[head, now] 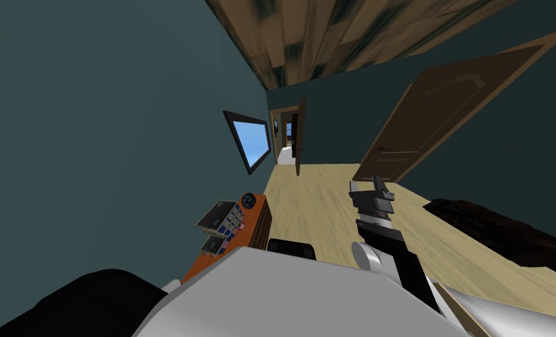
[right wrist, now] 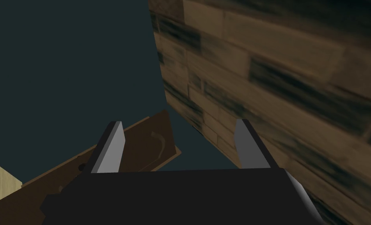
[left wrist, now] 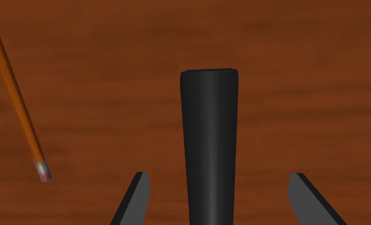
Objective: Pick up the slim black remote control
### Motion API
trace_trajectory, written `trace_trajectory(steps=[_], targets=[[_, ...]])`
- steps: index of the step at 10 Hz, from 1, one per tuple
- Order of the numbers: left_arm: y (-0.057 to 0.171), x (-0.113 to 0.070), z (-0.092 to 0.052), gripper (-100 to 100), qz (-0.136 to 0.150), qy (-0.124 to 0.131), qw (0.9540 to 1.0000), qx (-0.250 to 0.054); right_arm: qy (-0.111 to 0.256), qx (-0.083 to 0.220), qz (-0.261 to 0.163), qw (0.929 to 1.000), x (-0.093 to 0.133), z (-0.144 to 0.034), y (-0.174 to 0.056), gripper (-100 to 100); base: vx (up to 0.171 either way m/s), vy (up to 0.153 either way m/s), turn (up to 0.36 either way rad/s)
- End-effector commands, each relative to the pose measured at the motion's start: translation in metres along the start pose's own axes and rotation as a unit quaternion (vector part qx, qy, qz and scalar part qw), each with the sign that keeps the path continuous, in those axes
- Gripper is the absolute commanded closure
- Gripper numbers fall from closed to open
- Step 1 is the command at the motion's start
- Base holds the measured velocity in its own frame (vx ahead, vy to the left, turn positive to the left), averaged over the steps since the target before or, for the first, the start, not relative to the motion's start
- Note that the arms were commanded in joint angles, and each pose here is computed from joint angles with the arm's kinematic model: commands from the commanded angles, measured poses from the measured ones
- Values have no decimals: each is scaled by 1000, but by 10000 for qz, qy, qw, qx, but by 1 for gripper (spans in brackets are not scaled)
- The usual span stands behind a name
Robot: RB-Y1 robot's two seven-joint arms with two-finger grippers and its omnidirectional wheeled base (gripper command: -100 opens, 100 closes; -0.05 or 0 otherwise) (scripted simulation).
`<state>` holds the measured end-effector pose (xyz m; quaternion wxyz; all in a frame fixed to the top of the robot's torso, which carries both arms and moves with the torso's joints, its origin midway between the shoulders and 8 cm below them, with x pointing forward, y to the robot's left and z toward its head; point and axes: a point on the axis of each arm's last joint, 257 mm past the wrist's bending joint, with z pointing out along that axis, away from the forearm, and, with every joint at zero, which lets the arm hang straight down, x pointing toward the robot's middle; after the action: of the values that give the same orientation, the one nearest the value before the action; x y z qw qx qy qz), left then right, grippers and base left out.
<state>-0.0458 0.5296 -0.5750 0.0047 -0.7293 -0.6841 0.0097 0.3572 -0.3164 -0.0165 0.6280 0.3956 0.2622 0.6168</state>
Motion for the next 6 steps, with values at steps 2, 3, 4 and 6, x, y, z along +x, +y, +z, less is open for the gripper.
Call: trace_trajectory(steps=[2, 3, 4, 6], targets=[[-3, -9, 9, -100, -41, 13, 10000, -12, 0, 0, 0, 10000, 0, 0, 0, 0, -8, 20, -23], [-4, -13, 13, -100, -59, 20, 10000, -18, 0, 0, 0, 10000, 0, 0, 0, 0, -8, 50, -59], [-6, -20, 20, -100, -82, 29, 10000, -26, 0, 0, 0, 10000, 0, 0, 0, 0, -6, 55, -70], [-5, -17, 16, 100, -71, 23, 10000, -24, 0, 0, 0, 10000, 0, 0, 0, 0, -1, 13, -9]])
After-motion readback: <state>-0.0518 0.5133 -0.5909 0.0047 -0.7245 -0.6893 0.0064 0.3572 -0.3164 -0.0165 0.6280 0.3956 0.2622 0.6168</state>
